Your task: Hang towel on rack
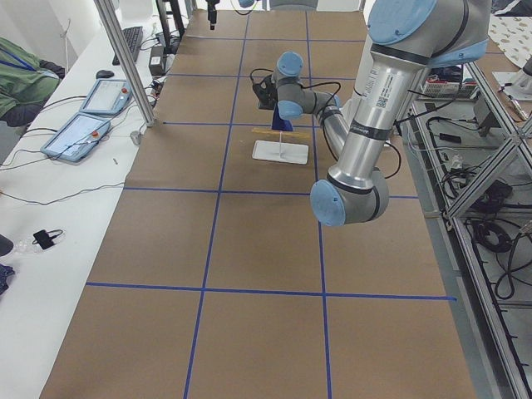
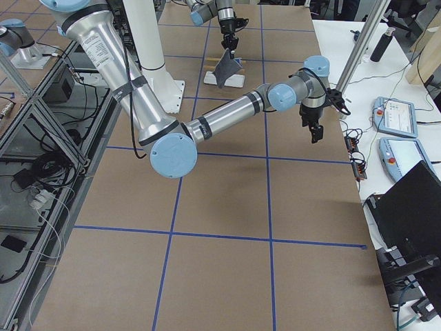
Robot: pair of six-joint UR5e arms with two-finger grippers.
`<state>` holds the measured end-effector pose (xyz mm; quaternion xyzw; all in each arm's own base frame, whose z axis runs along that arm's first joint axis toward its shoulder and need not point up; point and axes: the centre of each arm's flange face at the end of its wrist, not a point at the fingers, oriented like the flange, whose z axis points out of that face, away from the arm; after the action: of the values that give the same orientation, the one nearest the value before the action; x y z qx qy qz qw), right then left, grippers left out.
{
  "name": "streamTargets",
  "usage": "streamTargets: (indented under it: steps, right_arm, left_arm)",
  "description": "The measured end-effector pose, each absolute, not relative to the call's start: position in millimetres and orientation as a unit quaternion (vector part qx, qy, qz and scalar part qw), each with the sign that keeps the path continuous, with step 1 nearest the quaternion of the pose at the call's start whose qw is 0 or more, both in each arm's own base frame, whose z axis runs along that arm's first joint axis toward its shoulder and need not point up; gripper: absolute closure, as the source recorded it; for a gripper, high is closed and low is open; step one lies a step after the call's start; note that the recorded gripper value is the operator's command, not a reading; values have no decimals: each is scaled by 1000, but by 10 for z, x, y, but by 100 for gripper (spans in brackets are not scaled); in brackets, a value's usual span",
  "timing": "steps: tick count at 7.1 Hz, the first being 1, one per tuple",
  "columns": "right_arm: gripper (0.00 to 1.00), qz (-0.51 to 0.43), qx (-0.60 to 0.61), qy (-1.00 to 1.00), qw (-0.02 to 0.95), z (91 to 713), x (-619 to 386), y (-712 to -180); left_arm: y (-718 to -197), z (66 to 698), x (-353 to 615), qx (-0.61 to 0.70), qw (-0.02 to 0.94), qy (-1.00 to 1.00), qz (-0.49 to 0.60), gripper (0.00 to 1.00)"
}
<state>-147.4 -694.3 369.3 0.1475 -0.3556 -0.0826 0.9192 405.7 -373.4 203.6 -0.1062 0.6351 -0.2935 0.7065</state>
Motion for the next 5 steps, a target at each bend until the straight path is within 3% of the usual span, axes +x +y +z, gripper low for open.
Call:
streamTargets:
  steps: [5]
  right_arm:
    - [0, -104, 139, -348, 921, 4251, -915, -6951]
  left_arm:
    - [-3851, 3070, 3456, -62, 723, 620, -300, 100]
